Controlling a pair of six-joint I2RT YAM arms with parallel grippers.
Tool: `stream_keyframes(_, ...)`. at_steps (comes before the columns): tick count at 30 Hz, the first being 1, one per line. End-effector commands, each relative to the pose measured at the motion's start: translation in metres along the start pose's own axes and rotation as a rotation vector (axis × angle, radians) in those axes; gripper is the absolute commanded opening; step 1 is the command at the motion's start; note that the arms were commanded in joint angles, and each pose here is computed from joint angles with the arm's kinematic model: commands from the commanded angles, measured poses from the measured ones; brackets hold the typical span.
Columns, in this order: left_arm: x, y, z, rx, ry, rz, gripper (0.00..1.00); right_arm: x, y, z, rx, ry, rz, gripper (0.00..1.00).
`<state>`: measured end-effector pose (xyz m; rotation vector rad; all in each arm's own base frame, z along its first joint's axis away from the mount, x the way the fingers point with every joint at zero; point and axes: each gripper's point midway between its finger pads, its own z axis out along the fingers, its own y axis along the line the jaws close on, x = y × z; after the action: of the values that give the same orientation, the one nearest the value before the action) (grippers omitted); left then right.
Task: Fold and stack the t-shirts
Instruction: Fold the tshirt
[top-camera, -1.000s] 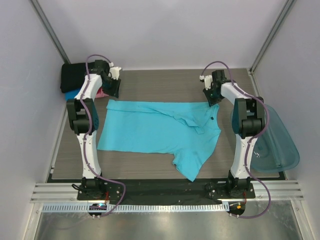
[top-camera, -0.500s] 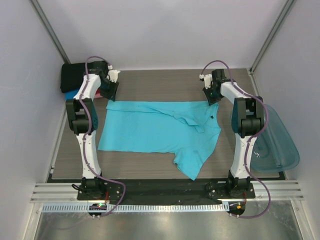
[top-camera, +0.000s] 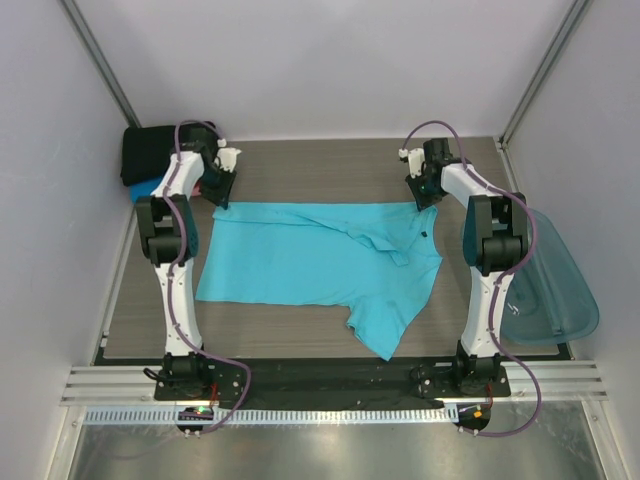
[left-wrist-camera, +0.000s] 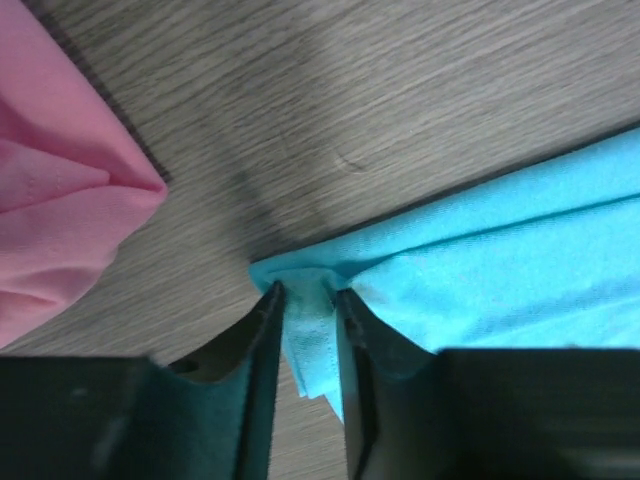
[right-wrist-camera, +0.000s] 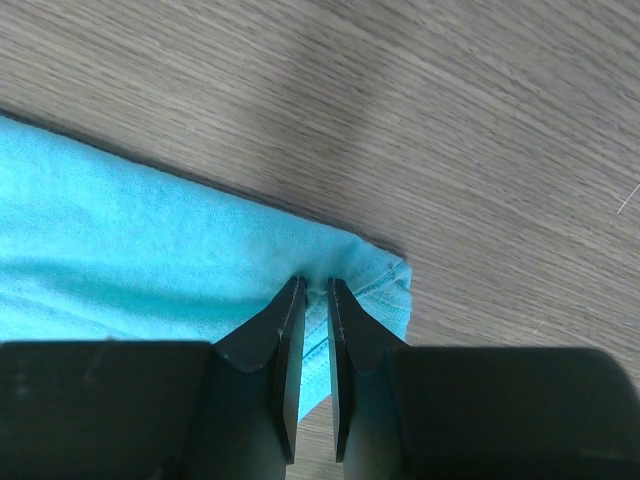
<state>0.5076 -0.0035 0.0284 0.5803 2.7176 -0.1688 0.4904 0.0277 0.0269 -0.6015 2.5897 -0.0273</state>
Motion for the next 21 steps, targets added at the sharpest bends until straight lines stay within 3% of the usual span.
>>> stream_keyframes(1,-0.013,0.005,-0.011,-0.010,-0.034,0.002,0.26,-0.003,0.000,0.002,-0.011,-0.011,-0.011,0.21)
stream_keyframes(3,-0.014,0.004,-0.014,-0.009,-0.040,0.000,0.12,-0.003,0.000,0.002,-0.014,-0.011,-0.008,0.21)
stream_keyframes(11,-0.012,0.006,-0.040,-0.055,-0.091,-0.011,0.01,-0.001,0.001,0.004,-0.016,-0.006,-0.007,0.20)
stream_keyframes(18,0.011,-0.014,-0.074,-0.067,-0.161,0.017,0.02,0.001,0.001,0.004,-0.018,-0.001,-0.010,0.20)
stream_keyframes(21,0.030,-0.022,-0.072,-0.064,-0.143,0.009,0.14,0.002,0.003,0.006,-0.024,0.002,-0.010,0.20)
